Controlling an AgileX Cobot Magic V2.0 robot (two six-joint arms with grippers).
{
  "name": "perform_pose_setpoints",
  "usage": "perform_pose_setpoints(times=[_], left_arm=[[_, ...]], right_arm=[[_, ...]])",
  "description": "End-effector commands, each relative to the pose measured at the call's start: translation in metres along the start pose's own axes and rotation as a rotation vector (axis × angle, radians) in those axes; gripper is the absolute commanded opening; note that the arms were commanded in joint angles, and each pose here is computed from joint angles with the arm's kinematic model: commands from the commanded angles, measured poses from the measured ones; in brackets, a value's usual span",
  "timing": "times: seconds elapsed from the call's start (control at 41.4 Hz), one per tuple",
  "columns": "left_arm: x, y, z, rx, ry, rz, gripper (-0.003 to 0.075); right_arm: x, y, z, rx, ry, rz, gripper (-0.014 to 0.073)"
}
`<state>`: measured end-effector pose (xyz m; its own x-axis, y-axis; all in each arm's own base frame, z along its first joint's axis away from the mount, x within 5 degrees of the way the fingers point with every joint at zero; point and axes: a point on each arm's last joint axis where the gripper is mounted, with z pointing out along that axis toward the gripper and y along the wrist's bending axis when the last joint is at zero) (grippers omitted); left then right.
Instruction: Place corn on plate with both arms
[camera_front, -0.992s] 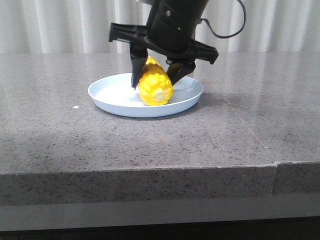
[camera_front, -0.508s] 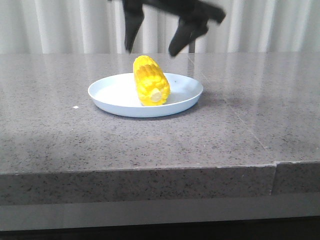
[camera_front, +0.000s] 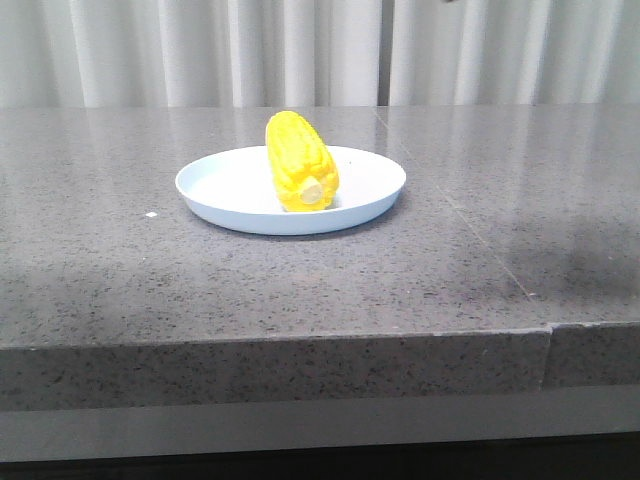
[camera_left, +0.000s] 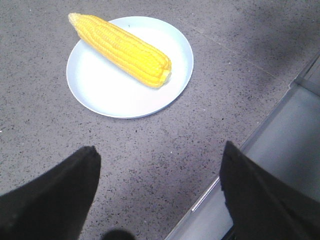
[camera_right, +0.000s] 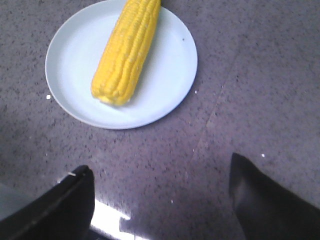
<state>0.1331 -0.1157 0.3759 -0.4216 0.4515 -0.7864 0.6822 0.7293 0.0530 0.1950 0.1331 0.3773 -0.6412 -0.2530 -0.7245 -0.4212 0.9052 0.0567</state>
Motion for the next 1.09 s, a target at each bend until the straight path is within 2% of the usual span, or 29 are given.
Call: perform_pose_setpoints(times=[0.0,0.363,0.605,0.677,0.774,0.943,0.992,1.04,1.064], left_arm=[[-0.012,-0.001,-0.010,0.002,-0.104,-0.007,0.0494],[-0.012,-0.001,-0.010,0.002,-0.104,-0.007,0.0494],[-0.014,-0.001,-0.010,0.001,-0.125,-0.007,0.0494],[-0.014,-0.001,-0.010,0.002,-0.127,-0.008,0.0458],[-0.014,-0.001,-0.010,0.002,-0.127,-0.008,0.0309],[-0.014,-0.001,-0.010,0.002,-0.127,-0.008,0.0052],[-0.014,-0.001,-0.010,0.002,-0.127,-0.008,-0.0006],[-0.014,-0.001,-0.010,0.002,-0.127,-0.008,-0.0019],[-0.014,-0.001,-0.010,0.002,-0.127,-0.008,-0.0020]], right_arm=[[0.013,-0.007,-0.032,-0.007,-0.110,-0.020,0.0584],[0.075,-0.023,-0.074,-0.020,-0.184,-0.007,0.0584],[0.090,-0.028,-0.094,-0.031,-0.257,0.001,0.0583],[0.091,-0.029,-0.096,-0.034,-0.269,0.002,0.0561],[0.090,-0.029,-0.096,-0.035,-0.271,0.002,0.0426],[0.089,-0.028,-0.096,-0.039,-0.289,0.001,0.0042],[0.089,-0.028,-0.096,-0.040,-0.292,0.001,-0.0053],[0.088,-0.028,-0.096,-0.040,-0.293,0.001,-0.0128],[0.089,-0.028,-0.096,-0.040,-0.292,0.001,-0.0116]])
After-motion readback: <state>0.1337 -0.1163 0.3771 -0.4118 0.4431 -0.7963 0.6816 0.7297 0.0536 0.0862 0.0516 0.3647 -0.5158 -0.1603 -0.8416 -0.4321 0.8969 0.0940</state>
